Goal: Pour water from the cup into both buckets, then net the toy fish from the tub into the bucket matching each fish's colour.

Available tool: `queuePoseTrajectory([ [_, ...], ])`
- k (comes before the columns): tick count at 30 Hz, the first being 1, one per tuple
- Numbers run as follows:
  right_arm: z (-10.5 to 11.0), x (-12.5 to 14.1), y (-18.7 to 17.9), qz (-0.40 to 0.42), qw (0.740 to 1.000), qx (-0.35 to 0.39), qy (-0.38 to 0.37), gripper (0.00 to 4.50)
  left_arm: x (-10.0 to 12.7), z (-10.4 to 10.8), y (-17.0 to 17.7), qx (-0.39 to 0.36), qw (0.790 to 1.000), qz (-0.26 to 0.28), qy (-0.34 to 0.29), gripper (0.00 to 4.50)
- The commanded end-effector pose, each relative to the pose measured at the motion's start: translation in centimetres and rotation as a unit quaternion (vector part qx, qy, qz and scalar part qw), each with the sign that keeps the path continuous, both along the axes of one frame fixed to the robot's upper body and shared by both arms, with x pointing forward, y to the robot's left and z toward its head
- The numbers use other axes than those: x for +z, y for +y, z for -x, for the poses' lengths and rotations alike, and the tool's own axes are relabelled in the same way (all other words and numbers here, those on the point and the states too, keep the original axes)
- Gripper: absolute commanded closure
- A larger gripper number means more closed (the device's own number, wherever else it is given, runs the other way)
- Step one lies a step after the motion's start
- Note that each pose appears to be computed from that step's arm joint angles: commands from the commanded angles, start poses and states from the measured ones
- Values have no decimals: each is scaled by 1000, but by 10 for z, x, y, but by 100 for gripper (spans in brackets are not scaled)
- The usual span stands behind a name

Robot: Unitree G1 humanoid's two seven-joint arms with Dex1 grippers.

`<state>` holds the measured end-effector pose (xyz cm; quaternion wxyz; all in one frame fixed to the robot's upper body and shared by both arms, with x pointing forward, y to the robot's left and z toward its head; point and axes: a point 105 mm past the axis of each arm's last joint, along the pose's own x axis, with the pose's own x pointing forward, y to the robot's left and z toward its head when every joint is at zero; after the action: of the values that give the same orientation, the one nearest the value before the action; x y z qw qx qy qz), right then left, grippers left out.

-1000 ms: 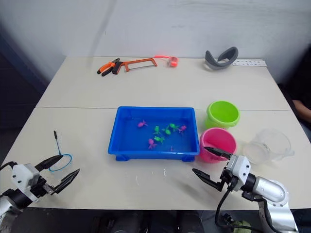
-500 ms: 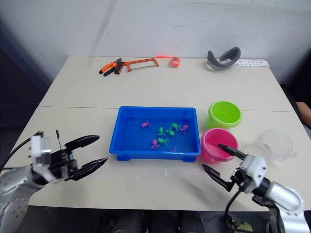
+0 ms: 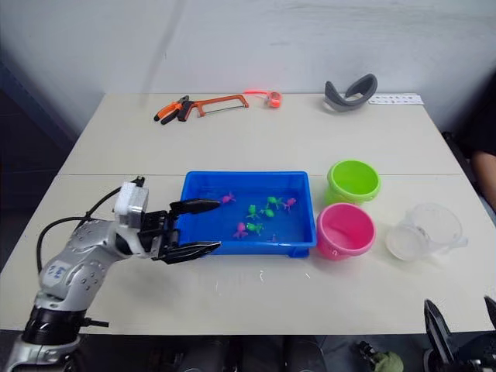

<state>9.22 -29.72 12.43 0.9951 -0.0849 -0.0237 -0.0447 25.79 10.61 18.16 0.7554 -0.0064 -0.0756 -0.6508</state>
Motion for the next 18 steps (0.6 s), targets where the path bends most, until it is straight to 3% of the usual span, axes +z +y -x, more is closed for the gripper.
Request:
queuePoseTrajectory([
  [1, -2, 3, -5, -6, 999, -31, -6, 0, 4, 2, -8, -12, 1000, -3, -21, 5],
  [4, -16, -19, -33, -54, 990, -119, 52, 0, 1, 6, -12, -21, 999, -11, -26, 5],
  [10, -40, -21, -78, -67, 978, -192, 55, 0, 3, 7, -15, -8, 999, -12, -37, 5],
  [18, -79, -27, -99, -82, 982, -163, 53, 0, 5, 16, -19, -17, 999, -18, -36, 5],
])
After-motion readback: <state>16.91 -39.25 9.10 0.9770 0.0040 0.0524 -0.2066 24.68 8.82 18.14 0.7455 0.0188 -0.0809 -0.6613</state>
